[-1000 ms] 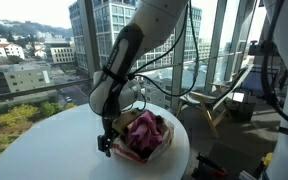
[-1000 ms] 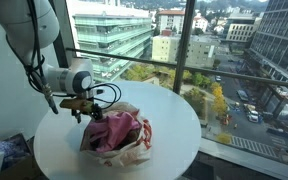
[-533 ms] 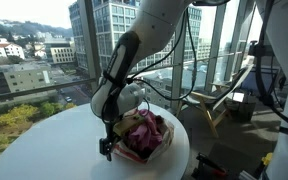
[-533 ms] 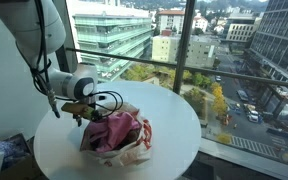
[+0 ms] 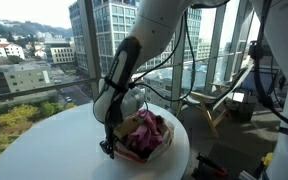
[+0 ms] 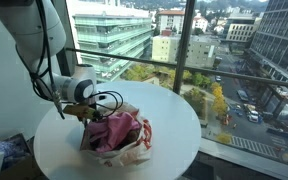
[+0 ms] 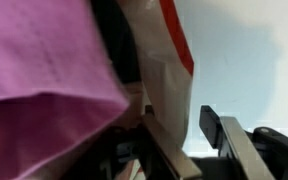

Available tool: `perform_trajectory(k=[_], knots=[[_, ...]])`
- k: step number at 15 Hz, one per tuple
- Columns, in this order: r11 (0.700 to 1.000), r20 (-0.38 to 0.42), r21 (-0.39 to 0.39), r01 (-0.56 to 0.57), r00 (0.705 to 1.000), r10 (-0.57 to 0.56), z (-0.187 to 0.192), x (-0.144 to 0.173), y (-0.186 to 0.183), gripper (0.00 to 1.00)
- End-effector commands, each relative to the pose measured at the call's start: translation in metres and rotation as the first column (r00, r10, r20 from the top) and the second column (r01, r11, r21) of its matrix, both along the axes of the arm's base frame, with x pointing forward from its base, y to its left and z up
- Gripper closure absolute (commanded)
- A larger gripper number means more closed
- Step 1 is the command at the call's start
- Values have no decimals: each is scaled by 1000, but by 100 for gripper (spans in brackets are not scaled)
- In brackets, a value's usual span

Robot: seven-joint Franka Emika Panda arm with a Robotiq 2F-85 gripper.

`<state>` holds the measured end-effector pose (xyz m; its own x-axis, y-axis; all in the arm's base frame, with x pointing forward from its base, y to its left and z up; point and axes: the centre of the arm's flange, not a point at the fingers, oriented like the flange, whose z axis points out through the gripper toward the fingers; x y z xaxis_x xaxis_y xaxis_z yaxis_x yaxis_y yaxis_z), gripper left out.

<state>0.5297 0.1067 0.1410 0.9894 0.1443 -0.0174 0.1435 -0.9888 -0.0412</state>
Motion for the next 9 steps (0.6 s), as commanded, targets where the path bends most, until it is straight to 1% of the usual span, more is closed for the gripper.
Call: perform_trajectory(k=[1, 3, 4, 7, 9], knots=[[998, 28, -54, -25, 999, 27, 29, -11, 10, 78], [997, 23, -74, -23, 999, 24, 36, -13, 16, 94], [997, 12, -79, -17, 1000, 18, 37, -14, 18, 99], [996, -96, -68, 52, 994, -58, 40, -14, 19, 100], [993, -173, -32, 110, 978, -114, 41, -13, 14, 100]])
